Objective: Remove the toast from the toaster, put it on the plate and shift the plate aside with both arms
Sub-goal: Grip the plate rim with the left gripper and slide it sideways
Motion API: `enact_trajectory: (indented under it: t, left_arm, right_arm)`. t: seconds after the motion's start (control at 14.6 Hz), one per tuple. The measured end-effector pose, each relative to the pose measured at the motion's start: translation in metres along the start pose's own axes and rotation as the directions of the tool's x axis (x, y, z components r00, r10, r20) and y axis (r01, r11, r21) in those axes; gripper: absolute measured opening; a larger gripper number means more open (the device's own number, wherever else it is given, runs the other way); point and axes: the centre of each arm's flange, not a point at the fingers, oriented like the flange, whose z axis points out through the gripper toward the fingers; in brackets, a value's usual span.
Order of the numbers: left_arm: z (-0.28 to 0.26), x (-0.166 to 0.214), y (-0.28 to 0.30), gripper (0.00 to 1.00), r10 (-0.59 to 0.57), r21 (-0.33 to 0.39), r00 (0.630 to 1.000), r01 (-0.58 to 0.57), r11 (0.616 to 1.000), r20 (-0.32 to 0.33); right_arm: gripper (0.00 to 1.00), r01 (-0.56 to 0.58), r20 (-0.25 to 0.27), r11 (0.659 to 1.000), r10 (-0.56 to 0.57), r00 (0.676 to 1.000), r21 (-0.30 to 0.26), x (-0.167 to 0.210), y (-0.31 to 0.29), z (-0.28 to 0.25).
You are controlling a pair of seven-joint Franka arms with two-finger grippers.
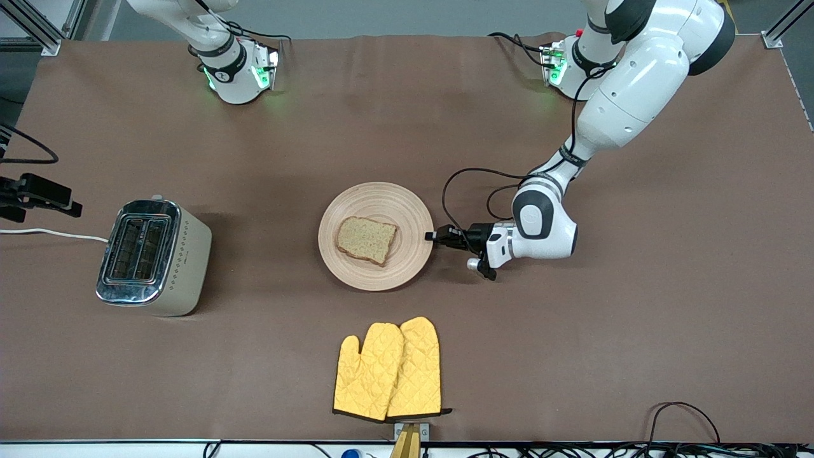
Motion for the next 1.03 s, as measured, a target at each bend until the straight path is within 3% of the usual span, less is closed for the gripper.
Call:
enact_trajectory:
  t: [0.21, 0.41, 0.75, 1.03]
  left_arm:
    - [-0.013, 0.009, -0.002, 0.09, 0.001, 0.007, 1.000, -0.001, 1.000, -0.030]
    - [-0.062, 0.035, 0.004, 0.09, 0.010, 0.014, 0.993, -0.008, 1.000, -0.116]
    - [-0.192, 0.067, 0.023, 0.09, 0.038, 0.077, 0.978, -0.023, 0.997, -0.204]
    - [-0.310, 0.058, -0.017, 0.09, -0.004, 0.044, 0.975, 0.014, 0.999, -0.224]
  right_arm:
    - [1.00, -0.005, -0.031, 1.000, 0.005, 1.000, -0.005, -0.019, 0.004, -0.002]
    - [1.00, -0.008, -0.025, 1.000, 0.008, 1.000, -0.010, -0.038, 0.003, 0.000]
    - [1.00, -0.019, -0.026, 0.997, 0.017, 1.000, -0.069, -0.050, -0.023, 0.002]
    - [1.00, -0.032, -0.035, 0.997, 0.029, 0.999, -0.071, -0.058, -0.016, -0.001]
